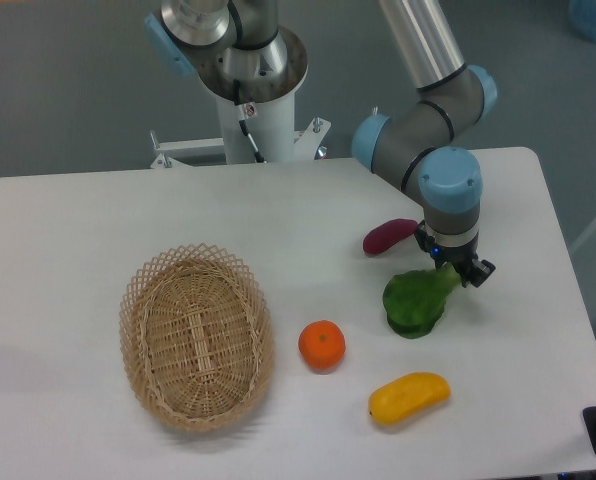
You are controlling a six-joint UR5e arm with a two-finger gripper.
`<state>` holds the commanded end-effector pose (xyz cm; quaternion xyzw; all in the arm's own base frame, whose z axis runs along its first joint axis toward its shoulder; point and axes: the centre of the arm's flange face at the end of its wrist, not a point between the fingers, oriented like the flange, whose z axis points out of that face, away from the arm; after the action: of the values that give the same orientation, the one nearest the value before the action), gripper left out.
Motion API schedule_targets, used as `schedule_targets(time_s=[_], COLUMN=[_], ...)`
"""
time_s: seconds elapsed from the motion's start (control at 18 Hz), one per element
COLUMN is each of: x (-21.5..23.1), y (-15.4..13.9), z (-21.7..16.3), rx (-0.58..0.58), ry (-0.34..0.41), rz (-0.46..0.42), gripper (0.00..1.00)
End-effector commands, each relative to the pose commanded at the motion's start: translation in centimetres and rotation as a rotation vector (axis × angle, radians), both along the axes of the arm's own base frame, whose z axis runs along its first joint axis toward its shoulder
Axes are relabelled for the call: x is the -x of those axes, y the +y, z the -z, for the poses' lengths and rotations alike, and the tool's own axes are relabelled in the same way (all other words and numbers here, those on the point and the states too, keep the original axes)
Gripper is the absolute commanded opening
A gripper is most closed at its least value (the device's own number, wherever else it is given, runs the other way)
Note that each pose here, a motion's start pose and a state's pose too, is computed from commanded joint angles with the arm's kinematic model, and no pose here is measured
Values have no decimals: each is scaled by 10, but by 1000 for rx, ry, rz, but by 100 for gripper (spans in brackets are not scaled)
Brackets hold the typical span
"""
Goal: Pick up the green vegetable from the table
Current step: 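Lower the open gripper around the bok choy leaves and close it, then lift the gripped bok choy up off the table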
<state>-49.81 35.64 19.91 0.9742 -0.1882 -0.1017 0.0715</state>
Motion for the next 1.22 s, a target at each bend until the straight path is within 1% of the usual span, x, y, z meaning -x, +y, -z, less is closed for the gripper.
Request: schedule_targets(time_s=[0.06, 0.11, 0.28, 0.33, 0.78, 0.89, 1.06, 1.22], x=[0, 0, 0, 0, 2, 4, 6, 2], y=[0, 0, 0, 0, -1, -1, -3, -5], z=[0, -1, -2, -2, -7, -10, -26, -58], rx=[1, 0, -1, -3, -2, -8, -21, -54], ry=[-1, 0, 2, 2, 8, 12, 34, 66], rz=[0, -1, 3, 0, 12, 11, 9, 9], gripper=[49, 46, 44, 39, 38, 36, 35, 35])
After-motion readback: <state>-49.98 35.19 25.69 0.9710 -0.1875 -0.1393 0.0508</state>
